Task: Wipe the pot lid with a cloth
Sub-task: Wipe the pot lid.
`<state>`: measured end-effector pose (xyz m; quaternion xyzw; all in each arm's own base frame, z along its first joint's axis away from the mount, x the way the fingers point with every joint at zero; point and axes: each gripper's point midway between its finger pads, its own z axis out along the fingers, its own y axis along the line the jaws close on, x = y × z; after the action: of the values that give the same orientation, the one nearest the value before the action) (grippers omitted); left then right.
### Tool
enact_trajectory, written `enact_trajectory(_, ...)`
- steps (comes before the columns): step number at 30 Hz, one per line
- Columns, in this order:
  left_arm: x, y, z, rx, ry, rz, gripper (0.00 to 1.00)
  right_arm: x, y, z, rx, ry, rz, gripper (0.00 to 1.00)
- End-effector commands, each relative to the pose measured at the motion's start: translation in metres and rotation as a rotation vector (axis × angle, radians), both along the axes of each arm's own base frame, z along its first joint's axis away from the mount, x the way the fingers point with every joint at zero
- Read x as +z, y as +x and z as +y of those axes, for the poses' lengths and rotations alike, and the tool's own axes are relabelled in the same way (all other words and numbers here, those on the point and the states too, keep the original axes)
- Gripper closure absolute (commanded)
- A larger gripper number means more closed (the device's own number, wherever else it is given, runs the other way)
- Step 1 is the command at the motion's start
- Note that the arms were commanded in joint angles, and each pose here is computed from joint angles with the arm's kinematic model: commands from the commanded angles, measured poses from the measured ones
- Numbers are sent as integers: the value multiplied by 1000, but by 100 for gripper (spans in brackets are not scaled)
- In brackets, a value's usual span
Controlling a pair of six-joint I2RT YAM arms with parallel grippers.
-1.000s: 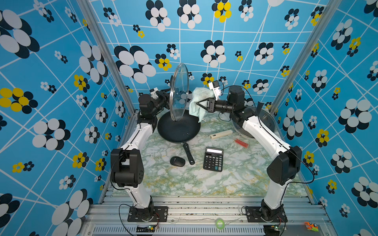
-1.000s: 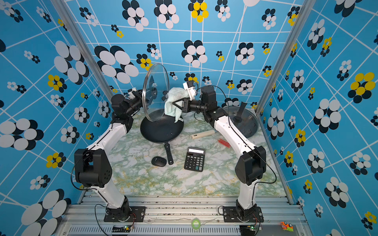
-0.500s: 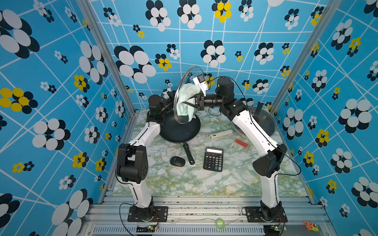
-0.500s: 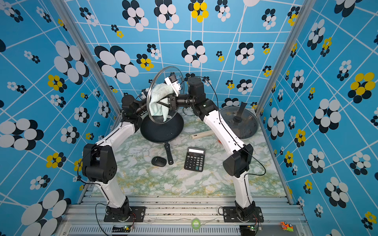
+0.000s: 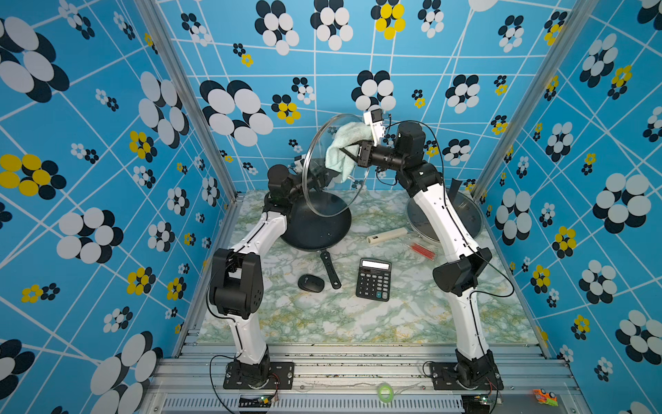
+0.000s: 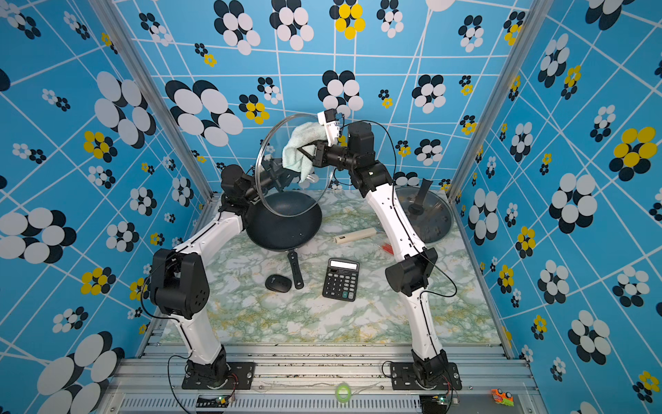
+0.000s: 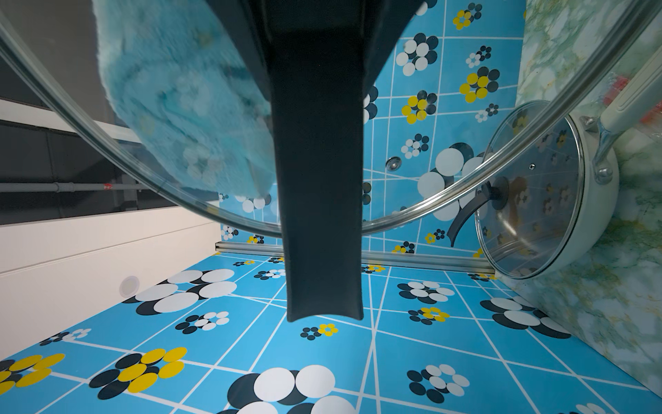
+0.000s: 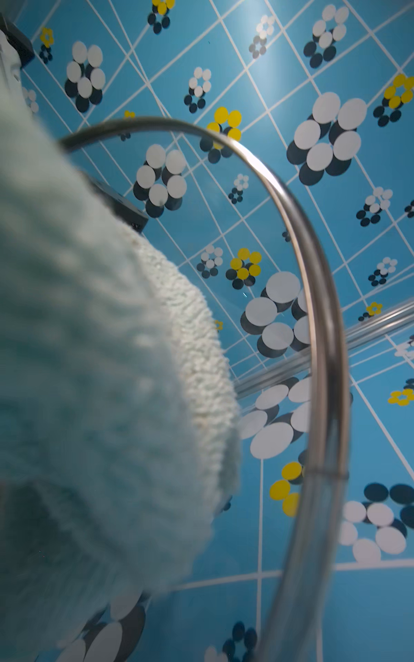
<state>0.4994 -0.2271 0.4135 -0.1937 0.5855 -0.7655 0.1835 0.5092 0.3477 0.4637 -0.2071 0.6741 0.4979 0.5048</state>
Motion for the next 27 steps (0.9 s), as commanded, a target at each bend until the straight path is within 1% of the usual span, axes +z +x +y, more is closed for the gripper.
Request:
enact_trajectory(1, 101, -74, -21, -127, -10, -432, 100, -70, 54, -15, -186, -55, 153, 100)
enact_trajectory(3, 108, -72, -20, -119, -26, -449, 100, -95, 56, -13, -179, -93, 197, 100)
enact_trajectory(4, 116, -74, -18, -114, -36, -468, 100, -106, 55, -11, -172, -106, 218, 100)
enact_trajectory(6, 120, -67, -17, -103, -57, -484, 100, -125, 52, -6, -146, -128, 251, 100)
enact_trajectory(10, 130, -54, -13, -67, -81, -512, 100, -144, 34, 10, -69, -142, 266, 100)
enact_trajectory(14, 126, -35, -3, 4, -87, -502, 100, -151, -2, 30, 24, -181, 275, 100)
enact_trajectory(18, 115, -16, 10, 85, -74, -486, 100, -136, -48, 48, 128, -184, 250, 100)
enact_trajectory(21, 107, -6, 12, 107, -47, -474, 100, -121, -74, 56, 163, -184, 204, 100)
enact_trajectory(24, 100, -1, 7, 101, -31, -463, 100, -90, -87, 57, 175, -148, 145, 100)
enact_trajectory(27, 95, 1, 2, 88, -31, -456, 100, -56, -86, 54, 147, -115, 58, 100)
